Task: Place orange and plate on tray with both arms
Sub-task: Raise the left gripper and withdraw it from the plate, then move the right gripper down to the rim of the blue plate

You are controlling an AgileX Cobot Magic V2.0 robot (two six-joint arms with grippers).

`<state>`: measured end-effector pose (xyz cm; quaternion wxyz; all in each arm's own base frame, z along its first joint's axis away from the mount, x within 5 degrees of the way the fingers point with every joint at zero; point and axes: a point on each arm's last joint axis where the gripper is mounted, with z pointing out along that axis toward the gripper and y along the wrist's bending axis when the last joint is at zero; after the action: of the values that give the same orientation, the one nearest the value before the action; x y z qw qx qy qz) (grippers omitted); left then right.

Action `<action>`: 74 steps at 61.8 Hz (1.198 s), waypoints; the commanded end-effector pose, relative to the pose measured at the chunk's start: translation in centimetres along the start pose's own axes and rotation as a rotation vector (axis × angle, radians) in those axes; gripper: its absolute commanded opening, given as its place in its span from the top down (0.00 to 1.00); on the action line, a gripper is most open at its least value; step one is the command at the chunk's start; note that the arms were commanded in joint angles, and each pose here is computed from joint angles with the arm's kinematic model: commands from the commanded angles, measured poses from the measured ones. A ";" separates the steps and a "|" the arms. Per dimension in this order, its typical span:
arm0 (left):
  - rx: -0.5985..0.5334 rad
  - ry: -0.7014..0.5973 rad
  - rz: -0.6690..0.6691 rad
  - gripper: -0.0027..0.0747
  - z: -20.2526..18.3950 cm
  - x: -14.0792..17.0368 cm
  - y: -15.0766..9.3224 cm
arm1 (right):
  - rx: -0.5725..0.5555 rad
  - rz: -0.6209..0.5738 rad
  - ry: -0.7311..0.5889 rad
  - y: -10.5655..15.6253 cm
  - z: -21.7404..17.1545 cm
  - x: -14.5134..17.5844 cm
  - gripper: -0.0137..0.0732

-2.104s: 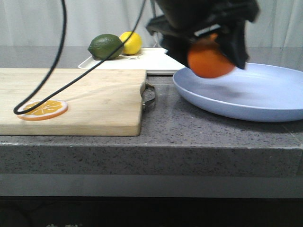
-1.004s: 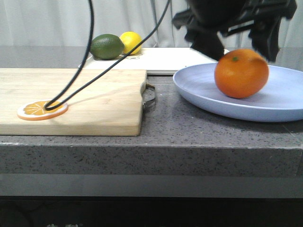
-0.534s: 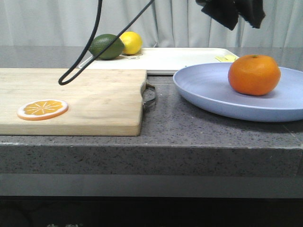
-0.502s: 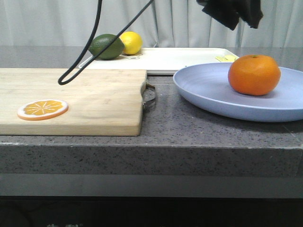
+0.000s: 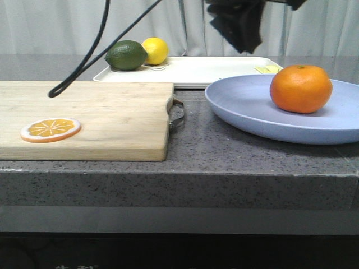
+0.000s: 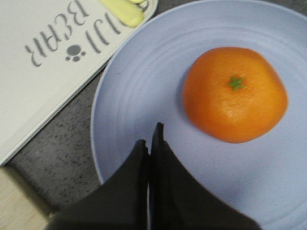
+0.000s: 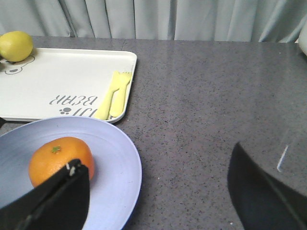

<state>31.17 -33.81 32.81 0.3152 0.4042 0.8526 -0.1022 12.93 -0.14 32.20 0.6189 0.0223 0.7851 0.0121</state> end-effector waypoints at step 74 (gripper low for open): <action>-0.438 -0.244 -0.588 0.99 -19.3 18.8 13.3 | 0.002 -0.007 -0.152 0.0 -0.3 -2.2 0.15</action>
<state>26.13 -5.69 35.23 0.3649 0.0602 0.9286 -0.0302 12.99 -0.15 32.46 0.6306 0.0223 0.7757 0.0120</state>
